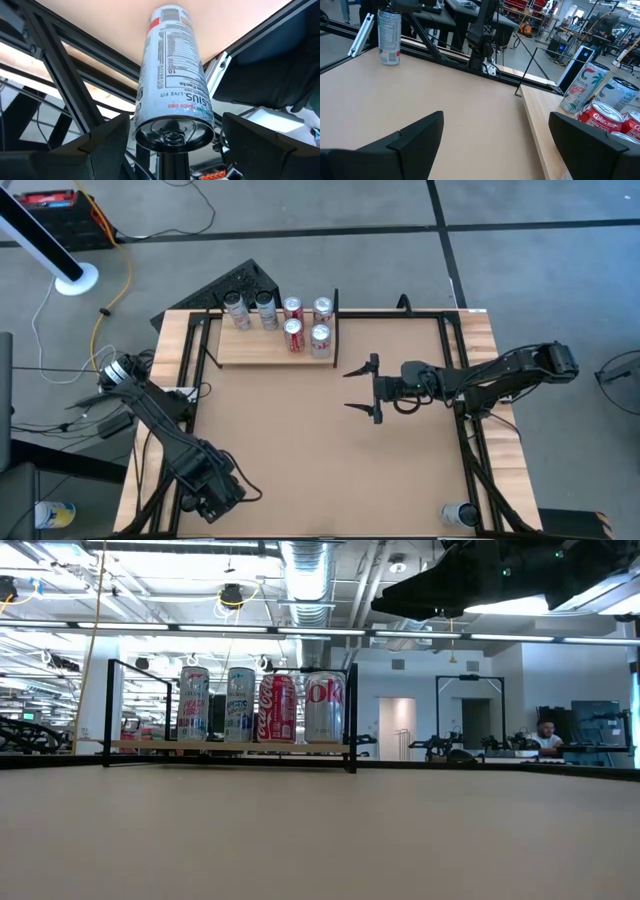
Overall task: Place canned beverage on shelf
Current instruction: Put the white and pink soda can on the shelf aligned with the other white and pink soda can
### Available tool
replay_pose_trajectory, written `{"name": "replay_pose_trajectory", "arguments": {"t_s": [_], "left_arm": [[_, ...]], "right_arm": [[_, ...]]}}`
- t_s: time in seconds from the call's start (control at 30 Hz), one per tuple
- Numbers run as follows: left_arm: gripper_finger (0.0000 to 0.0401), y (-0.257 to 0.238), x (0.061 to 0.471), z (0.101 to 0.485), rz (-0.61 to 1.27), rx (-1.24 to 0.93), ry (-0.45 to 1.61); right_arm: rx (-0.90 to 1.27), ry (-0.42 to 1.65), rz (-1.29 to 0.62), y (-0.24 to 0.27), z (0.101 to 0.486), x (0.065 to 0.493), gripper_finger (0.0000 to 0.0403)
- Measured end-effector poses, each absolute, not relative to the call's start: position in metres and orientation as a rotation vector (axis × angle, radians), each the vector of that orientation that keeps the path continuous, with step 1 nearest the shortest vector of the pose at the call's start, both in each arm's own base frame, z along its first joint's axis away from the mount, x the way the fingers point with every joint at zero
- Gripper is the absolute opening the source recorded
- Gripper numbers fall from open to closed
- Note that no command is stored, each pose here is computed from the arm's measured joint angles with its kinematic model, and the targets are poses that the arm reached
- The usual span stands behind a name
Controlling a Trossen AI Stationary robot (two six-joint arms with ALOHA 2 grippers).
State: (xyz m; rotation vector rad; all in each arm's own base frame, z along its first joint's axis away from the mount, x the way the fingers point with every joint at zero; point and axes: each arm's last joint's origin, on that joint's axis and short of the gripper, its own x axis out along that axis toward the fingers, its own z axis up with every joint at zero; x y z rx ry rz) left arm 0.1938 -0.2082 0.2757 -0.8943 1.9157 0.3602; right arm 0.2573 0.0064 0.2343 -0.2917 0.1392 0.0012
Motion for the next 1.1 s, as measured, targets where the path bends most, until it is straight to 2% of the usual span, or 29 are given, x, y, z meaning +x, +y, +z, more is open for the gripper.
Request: {"name": "replay_pose_trajectory", "arguments": {"t_s": [0.57,0.83,1.1], "left_arm": [[0.0303,-0.213,0.192,0.274,0.343,-0.872,1.871],[0.0303,-0.218,0.188,0.242,0.246,-0.934,1.991],[0.0301,-0.218,0.188,0.241,0.222,-0.928,1.998]], "right_arm": [[-0.293,0.139,0.001,0.006,0.234,0.257,0.0384],[-0.294,0.139,0.001,0.006,0.234,0.257,0.0384],[-0.294,0.139,0.001,0.006,0.234,0.257,0.0384]]}}
